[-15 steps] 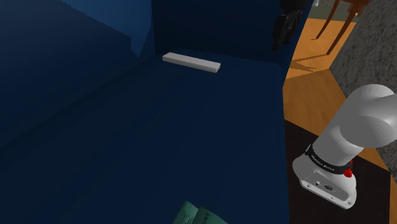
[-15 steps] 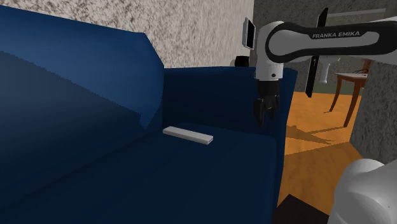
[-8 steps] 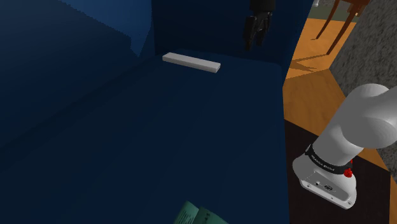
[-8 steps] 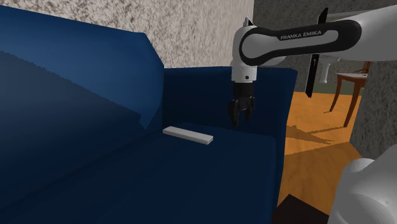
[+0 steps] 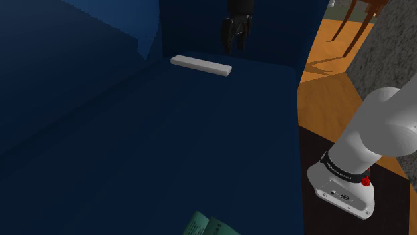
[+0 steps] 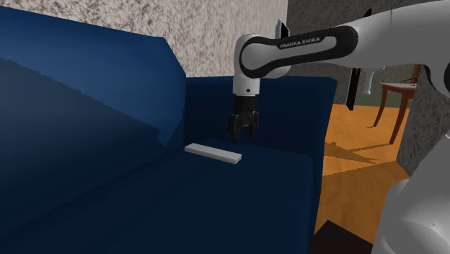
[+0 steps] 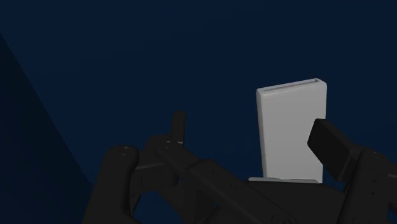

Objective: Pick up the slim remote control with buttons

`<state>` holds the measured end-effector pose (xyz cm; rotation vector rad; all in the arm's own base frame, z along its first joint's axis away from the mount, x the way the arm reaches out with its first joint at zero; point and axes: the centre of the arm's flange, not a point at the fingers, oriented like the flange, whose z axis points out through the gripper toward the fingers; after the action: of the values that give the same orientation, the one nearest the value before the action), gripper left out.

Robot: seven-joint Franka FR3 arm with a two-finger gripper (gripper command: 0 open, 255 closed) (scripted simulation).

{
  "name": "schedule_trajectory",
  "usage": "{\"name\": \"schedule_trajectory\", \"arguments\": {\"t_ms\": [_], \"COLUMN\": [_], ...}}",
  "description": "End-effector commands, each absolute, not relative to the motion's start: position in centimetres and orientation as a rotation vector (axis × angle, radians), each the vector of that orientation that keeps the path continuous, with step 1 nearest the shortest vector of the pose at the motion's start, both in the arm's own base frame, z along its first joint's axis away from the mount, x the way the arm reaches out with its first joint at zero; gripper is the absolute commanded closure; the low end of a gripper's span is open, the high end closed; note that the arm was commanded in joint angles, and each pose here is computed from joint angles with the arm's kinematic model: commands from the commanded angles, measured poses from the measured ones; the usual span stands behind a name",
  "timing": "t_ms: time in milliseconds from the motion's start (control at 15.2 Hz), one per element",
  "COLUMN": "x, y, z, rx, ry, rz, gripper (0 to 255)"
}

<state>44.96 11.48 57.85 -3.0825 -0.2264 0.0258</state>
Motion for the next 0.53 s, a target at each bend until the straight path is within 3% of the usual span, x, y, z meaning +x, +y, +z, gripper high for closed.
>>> {"name": "schedule_trajectory", "arguments": {"t_ms": [0, 462], "x": [46.4, 52.3], "y": [13.3, 19.5], "z": [57.7, 57.4], "rx": [-3.072, -3.035], "ry": [-0.253, -0.344], "rz": [0.016, -0.017], "gripper": [0, 0]}}
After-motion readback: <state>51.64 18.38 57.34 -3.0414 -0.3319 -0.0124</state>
